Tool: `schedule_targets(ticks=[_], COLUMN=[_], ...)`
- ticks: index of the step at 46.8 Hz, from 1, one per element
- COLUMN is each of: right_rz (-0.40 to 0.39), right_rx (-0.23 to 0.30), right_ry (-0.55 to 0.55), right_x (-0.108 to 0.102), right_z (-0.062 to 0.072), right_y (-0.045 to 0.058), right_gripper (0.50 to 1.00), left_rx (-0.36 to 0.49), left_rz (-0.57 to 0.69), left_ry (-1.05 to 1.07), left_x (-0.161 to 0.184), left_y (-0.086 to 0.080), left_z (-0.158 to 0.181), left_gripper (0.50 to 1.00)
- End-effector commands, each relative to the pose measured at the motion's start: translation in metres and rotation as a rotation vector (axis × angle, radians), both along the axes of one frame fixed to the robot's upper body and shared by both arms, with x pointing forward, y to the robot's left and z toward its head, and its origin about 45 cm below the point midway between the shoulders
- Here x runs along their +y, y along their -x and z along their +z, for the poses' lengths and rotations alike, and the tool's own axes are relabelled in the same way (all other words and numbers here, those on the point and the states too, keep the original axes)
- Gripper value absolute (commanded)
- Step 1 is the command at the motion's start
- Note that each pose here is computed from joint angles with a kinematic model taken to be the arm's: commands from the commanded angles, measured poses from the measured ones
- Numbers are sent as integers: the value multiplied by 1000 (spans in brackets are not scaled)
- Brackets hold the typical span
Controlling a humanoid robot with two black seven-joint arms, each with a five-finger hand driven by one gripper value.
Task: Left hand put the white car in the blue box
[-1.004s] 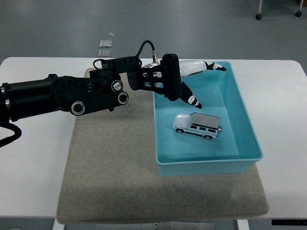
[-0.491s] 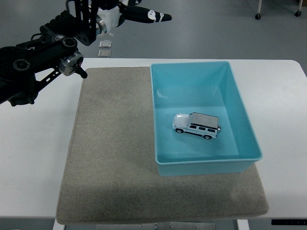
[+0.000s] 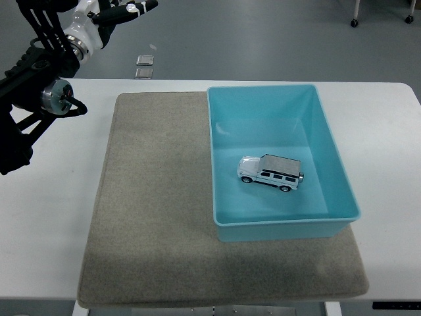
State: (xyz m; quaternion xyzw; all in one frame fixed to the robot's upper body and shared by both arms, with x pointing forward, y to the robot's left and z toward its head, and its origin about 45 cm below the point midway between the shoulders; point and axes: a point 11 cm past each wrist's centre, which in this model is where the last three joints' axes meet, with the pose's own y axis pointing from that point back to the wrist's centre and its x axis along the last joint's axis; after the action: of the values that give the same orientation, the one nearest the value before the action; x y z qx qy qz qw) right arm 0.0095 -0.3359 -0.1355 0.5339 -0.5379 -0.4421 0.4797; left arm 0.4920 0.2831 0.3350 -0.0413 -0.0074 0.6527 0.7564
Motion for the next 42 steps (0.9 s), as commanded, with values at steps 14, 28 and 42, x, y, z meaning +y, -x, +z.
schedule_targets(ticks=[14,28,42], right_rz=[0,0,0], right_rx=[0,0,0], right_ry=[0,0,0], right_x=[0,0,0], right_z=[0,0,0], right_y=[0,0,0], right_gripper=[936,936,936], left_rx=[123,145,143], left_rz=[110,101,122], left_ry=[288,417,415], left_x=[58,71,76], left_y=[8,14,14], left_z=[-48,-61,-62], left_gripper=[994,996,996])
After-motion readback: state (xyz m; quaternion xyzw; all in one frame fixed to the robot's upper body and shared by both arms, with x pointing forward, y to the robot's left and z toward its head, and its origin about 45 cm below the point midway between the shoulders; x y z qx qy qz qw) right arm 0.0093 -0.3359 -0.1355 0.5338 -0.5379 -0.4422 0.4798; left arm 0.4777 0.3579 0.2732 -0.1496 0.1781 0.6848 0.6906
